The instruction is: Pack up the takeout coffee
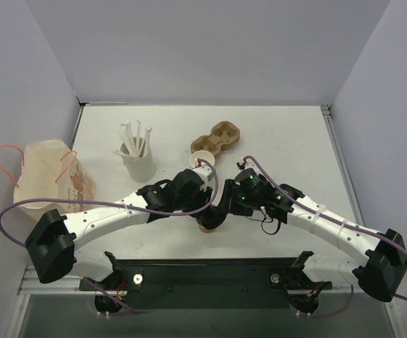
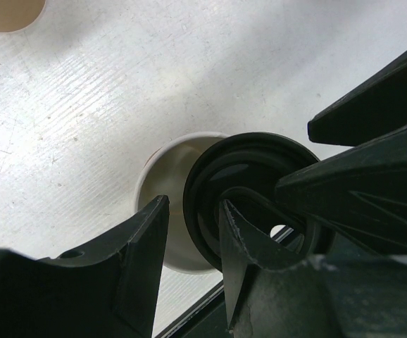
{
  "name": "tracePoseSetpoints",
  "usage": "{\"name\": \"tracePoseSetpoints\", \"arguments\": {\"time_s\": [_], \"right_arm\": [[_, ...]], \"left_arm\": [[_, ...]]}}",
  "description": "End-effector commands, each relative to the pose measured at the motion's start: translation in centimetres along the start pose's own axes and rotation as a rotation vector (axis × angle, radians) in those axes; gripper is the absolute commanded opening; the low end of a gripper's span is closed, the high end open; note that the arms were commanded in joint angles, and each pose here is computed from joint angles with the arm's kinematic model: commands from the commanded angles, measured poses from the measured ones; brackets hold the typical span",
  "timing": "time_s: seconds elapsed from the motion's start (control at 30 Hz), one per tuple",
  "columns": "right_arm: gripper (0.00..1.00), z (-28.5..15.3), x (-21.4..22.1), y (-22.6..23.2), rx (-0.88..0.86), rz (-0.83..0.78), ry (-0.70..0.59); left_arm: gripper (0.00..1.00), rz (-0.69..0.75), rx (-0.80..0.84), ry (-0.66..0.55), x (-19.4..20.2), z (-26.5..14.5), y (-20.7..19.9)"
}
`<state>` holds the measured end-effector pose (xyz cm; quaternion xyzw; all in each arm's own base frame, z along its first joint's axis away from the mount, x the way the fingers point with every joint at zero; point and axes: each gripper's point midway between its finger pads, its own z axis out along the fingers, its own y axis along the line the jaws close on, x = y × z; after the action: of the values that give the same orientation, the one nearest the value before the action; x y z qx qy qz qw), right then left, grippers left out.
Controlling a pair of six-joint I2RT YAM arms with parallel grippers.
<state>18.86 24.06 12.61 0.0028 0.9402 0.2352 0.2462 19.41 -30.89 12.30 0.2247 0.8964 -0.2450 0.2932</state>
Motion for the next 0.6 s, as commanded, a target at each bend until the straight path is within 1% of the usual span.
{"name": "tracePoseSetpoints", "arguments": {"time_s": [0.0,0.03,0.13,0.27,0.43,0.57], "right_arm": [[0.44,0.2,0.6,-0.6,0.029,-0.001,0.004],[0.4,0.2,0.6,-0.8,0.038,0.0,0.002],[0.34,0.2,0.7,-0.9,0.036,0.001,-0.004],[0.32,0.3,0.9,-1.1,0.037,-0.005,-0.005],[0.31,0.6,1.1,-1.3,0.034,-0.014,-0.004],[0.3,0.8,1.0,-1.1,0.025,-0.022,-0.006]], "left_arm": [[0.45,0.011,-0.003,-0.025,-0.6,-0.9,0.0],[0.45,0.011,-0.006,-0.025,-0.6,-0.9,0.0],[0.45,0.007,-0.01,-0.034,-0.8,-1.1,0.1],[0.45,-0.003,-0.016,-0.053,-1.1,-1.4,0.2],[0.49,-0.013,-0.028,-0.079,-2.0,-2.1,0.2],[0.5,-0.012,-0.048,-0.093,-2.5,-2.6,0.5]]}}
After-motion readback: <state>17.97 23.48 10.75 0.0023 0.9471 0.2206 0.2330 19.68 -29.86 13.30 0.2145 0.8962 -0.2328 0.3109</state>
